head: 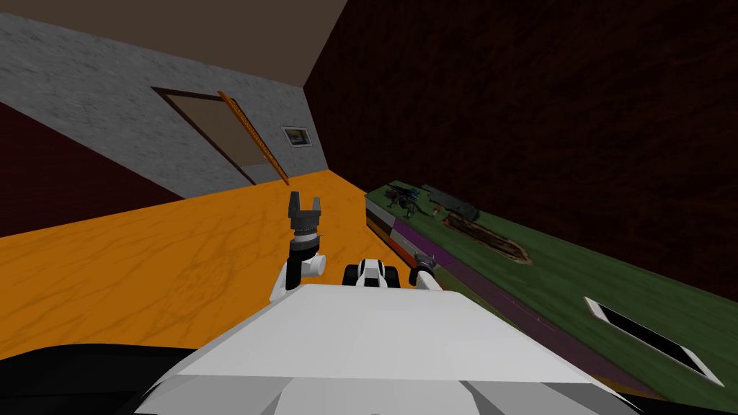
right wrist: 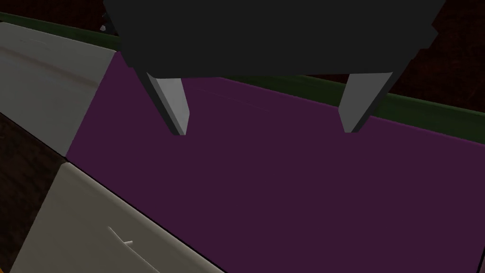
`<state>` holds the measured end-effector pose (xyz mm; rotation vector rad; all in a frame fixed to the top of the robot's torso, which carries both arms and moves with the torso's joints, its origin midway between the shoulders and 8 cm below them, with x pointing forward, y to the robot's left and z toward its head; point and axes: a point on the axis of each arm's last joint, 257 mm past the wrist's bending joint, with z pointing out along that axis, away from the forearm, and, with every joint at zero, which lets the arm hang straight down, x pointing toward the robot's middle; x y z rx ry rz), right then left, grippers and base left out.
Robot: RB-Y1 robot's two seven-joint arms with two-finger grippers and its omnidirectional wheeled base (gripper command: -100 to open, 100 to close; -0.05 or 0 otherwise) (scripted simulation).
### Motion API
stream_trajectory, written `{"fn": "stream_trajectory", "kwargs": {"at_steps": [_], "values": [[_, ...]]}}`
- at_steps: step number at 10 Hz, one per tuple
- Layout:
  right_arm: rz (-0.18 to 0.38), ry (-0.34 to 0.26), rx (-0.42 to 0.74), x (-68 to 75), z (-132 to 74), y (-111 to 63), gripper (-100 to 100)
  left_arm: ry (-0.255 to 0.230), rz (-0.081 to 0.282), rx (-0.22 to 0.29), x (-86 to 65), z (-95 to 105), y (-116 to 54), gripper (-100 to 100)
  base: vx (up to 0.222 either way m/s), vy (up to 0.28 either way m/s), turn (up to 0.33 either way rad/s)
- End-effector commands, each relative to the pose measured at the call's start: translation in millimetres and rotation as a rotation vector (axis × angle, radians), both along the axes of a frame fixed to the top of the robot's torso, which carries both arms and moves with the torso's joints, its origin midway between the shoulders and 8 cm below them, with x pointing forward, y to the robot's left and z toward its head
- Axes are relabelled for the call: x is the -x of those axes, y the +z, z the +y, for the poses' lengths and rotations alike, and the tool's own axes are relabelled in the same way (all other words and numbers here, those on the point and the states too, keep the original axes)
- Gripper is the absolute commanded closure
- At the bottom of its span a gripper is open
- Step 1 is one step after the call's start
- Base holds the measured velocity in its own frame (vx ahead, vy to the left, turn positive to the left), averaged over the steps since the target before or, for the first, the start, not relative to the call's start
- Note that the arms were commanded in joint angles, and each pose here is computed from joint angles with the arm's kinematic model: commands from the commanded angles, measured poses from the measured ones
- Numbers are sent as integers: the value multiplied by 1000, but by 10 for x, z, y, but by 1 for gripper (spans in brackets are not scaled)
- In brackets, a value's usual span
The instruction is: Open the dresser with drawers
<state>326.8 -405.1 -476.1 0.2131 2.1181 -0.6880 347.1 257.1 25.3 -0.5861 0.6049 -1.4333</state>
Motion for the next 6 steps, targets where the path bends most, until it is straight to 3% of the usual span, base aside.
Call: {"fn": "stream_trajectory", "kwargs": {"at_steps": [1,2,3,4,5,6], "values": [[37,-23,87,171,-161,-45,-100,0,0,0,0,0,0,0,75,33,34],[45,-13,117,184,-184,-33,-100,0,0,0,0,0,0,0,76,33,25],[83,-25,177,327,-294,-93,-100,0,0,0,0,0,0,0,93,64,30],[80,-21,202,315,-311,-47,-100,0,0,0,0,0,0,0,87,54,8],[108,-31,255,430,-402,-72,-100,0,0,0,0,0,0,0,118,34,25],[112,-27,280,442,-422,-51,-100,0,0,0,0,0,0,0,103,32,8]]}}
